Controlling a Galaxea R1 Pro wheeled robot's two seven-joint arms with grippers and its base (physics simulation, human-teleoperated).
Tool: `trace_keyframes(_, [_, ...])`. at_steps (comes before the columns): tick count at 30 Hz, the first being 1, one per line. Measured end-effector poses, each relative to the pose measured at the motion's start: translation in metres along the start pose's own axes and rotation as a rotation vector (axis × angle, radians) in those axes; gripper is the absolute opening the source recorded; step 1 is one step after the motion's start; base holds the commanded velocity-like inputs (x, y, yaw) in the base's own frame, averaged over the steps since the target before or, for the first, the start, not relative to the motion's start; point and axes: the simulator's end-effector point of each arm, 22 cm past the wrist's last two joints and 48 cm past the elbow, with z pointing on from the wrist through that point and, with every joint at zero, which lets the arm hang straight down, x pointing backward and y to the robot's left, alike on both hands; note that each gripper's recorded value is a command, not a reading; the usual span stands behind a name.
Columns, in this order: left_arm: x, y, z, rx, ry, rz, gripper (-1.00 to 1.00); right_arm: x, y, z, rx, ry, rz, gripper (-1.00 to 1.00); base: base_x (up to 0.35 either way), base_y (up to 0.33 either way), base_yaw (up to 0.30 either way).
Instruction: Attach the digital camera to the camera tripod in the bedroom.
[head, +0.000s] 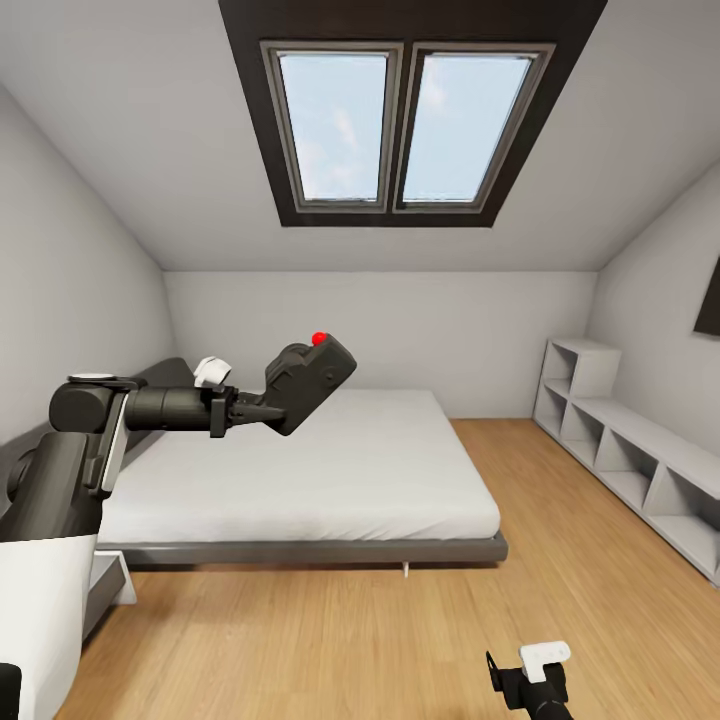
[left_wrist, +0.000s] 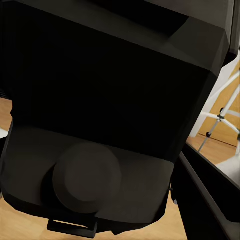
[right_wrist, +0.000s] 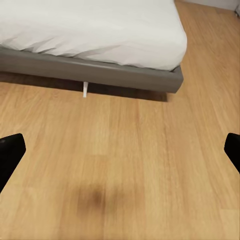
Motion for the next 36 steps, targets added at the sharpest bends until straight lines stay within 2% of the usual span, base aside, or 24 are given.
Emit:
trace_keyframes(5, [-0.006, -0.002, -0.001, 0.001, 0.001, 0.001, -1.00, 0.001, 0.001, -0.005, -0.003, 0.019, 0.001, 1.00, 0.000, 0.000, 0.000])
trace_keyframes(8, [-0.010, -0.004, -0.002, 0.000, 0.001, 0.000, -1.00, 0.017, 0.005, -0.014, -0.008, 0.069, 0.002, 1.00, 0.000, 0.000, 0.000])
trace_keyframes(9, [-0.011, -0.004, -0.002, 0.000, 0.001, 0.000, -1.00, 0.033, 0.007, -0.020, -0.010, 0.120, 0.001, 1.00, 0.000, 0.000, 0.000])
trace_keyframes(11, [-0.014, -0.005, -0.002, 0.000, 0.001, 0.000, -1.00, 0.045, 0.008, -0.026, -0.012, 0.166, -0.001, 1.00, 0.000, 0.000, 0.000])
trace_keyframes(12, [-0.015, -0.005, -0.003, 0.000, 0.001, 0.000, -1.00, 0.065, 0.009, -0.035, -0.015, 0.233, -0.004, 1.00, 0.000, 0.000, 0.000])
trace_keyframes(15, [-0.018, -0.007, -0.003, 0.001, 0.002, 0.001, -1.00, 0.103, 0.011, -0.055, -0.020, 0.361, -0.012, 1.00, 0.000, 0.000, 0.000])
trace_keyframes(16, [-0.019, -0.007, -0.003, 0.001, 0.002, 0.000, -1.00, 0.127, 0.012, -0.070, -0.023, 0.447, -0.016, 1.00, 0.000, 0.000, 0.000])
trace_keyframes(17, [-0.020, -0.007, -0.003, 0.001, 0.002, 0.000, -1.00, 0.140, 0.012, -0.079, -0.025, 0.490, -0.020, 1.00, 0.000, 0.000, 0.000])
trace_keyframes(22, [-0.026, -0.010, -0.005, 0.001, 0.002, 0.000, -1.00, 0.187, 0.016, -0.122, -0.035, 0.658, -0.032, 1.00, 0.000, 0.000, 0.000])
trace_keyframes(30, [-0.034, -0.015, -0.004, 0.005, 0.009, 0.002, -1.00, 0.227, 0.026, -0.173, -0.055, 0.783, -0.038, 1.00, 0.000, 0.000, 0.000])
trace_keyframes(34, [-0.037, -0.017, -0.005, 0.006, 0.012, 0.004, -1.00, 0.233, 0.028, -0.186, -0.059, 0.805, -0.039, 1.00, 0.000, 0.000, 0.000])
trace_keyframes(35, [-0.038, -0.018, -0.005, 0.006, 0.013, 0.004, -1.00, 0.249, 0.029, -0.206, -0.063, 0.837, -0.041, 1.00, 0.000, 0.000, 0.000])
trace_keyframes(36, [-0.039, -0.018, -0.005, 0.006, 0.013, 0.004, -1.00, 0.253, 0.030, -0.211, -0.065, 0.844, -0.042, 1.00, 0.000, 0.000, 0.000])
